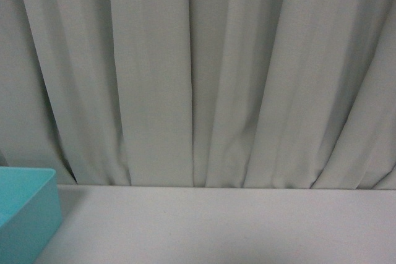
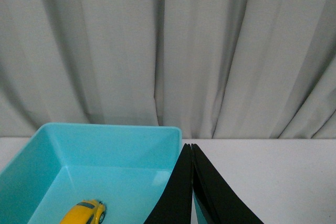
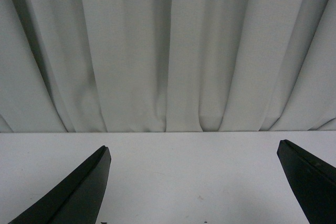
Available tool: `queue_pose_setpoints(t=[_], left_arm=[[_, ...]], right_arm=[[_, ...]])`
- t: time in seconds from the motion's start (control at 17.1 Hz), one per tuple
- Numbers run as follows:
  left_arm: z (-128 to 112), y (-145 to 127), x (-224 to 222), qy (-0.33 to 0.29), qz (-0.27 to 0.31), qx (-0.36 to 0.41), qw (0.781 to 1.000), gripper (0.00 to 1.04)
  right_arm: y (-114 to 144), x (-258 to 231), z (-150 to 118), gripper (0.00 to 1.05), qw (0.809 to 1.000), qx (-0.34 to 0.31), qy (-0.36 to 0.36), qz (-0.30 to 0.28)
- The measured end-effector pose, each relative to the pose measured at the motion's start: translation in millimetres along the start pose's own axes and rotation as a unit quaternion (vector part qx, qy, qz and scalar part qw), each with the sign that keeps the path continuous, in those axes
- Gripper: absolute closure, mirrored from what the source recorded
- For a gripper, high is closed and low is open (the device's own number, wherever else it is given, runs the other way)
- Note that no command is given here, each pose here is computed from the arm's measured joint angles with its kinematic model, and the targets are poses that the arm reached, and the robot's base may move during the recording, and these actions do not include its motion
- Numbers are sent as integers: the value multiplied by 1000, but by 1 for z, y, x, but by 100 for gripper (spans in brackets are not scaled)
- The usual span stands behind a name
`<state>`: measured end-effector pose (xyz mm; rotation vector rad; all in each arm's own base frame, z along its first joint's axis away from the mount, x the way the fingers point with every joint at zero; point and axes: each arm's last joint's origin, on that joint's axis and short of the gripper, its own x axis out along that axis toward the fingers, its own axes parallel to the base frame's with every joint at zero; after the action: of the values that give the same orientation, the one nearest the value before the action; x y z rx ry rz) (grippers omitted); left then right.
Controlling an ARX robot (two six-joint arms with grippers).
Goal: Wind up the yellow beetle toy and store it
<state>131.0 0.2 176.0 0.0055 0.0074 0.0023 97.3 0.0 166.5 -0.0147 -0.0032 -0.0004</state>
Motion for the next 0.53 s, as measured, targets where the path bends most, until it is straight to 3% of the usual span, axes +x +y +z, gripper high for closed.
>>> queue_pose_setpoints(t=[0.53], left_arm=[[-6, 0, -17, -10, 0, 0, 1000, 103]], right_arm=[[0, 0, 0, 7, 1000, 0, 0, 0]])
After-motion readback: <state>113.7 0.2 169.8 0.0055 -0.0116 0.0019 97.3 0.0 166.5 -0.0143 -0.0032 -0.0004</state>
